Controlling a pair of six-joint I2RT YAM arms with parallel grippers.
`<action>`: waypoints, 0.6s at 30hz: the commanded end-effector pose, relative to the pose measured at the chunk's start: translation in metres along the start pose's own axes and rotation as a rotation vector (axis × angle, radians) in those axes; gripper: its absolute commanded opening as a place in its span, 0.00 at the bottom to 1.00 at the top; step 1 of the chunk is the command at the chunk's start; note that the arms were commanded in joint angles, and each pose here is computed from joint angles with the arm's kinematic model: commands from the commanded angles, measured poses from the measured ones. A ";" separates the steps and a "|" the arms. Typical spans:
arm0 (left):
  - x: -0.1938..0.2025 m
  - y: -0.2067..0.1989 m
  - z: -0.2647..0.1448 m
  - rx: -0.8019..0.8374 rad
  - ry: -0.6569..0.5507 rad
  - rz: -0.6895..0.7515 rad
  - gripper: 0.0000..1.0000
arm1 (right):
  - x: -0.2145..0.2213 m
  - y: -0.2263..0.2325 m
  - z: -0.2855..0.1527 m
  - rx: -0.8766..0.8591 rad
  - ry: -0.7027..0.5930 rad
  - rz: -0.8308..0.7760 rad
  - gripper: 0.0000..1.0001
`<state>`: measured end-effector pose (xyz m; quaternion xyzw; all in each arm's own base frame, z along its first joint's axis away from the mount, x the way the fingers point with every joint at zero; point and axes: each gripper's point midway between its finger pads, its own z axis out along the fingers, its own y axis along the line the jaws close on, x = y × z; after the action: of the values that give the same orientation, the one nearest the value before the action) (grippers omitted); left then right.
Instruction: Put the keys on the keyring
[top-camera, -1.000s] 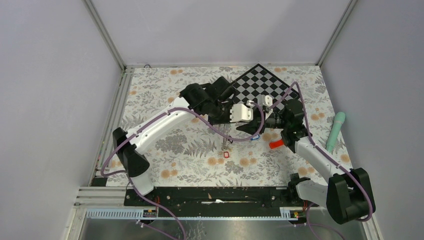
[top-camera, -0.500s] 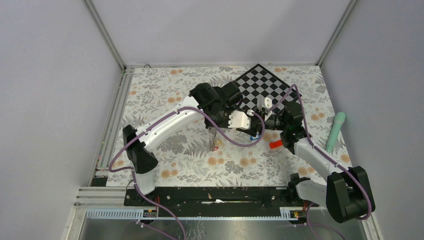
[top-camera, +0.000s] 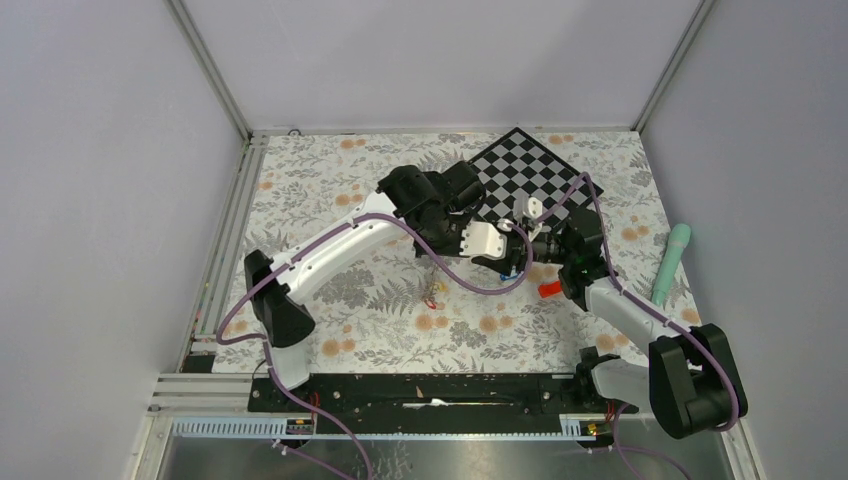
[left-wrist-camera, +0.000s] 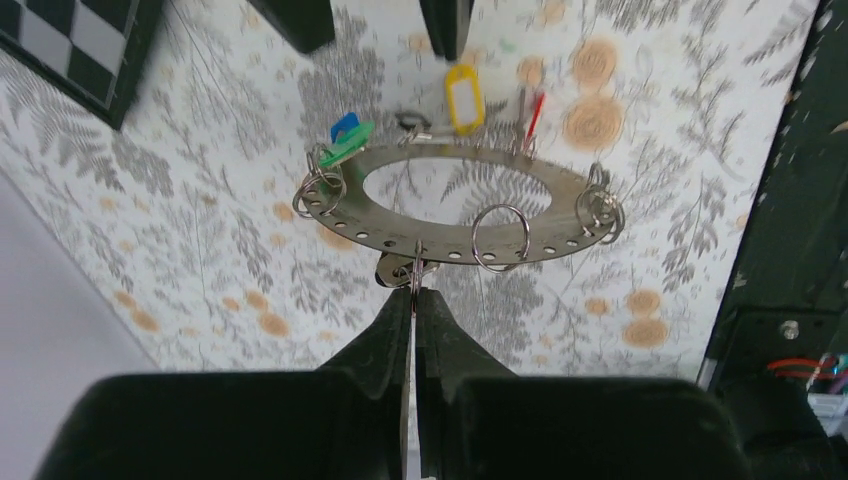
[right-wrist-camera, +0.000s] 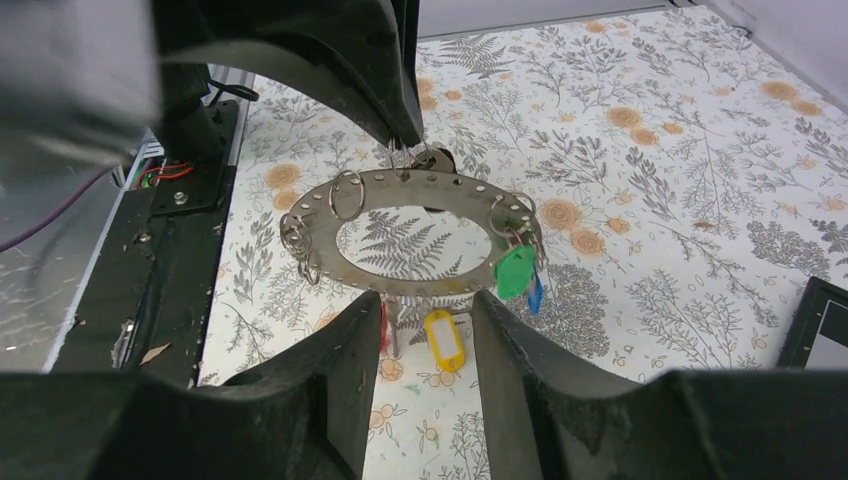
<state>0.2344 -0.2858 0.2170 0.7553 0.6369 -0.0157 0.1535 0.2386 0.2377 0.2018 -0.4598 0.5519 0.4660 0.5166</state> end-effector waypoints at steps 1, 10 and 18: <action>-0.041 0.003 -0.038 -0.046 -0.289 0.001 0.00 | -0.021 0.000 0.001 -0.001 -0.072 -0.030 0.46; -0.056 0.002 -0.036 -0.008 -0.391 -0.043 0.00 | -0.036 0.010 0.002 -0.041 -0.123 -0.019 0.47; -0.065 0.001 -0.033 0.018 -0.424 -0.071 0.00 | -0.053 0.015 0.008 -0.057 -0.162 -0.010 0.47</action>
<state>0.2196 -0.3250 0.2451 0.7254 0.6270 -0.1500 0.2413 0.2303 0.2438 0.2376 -0.4298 0.5203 0.5102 0.5331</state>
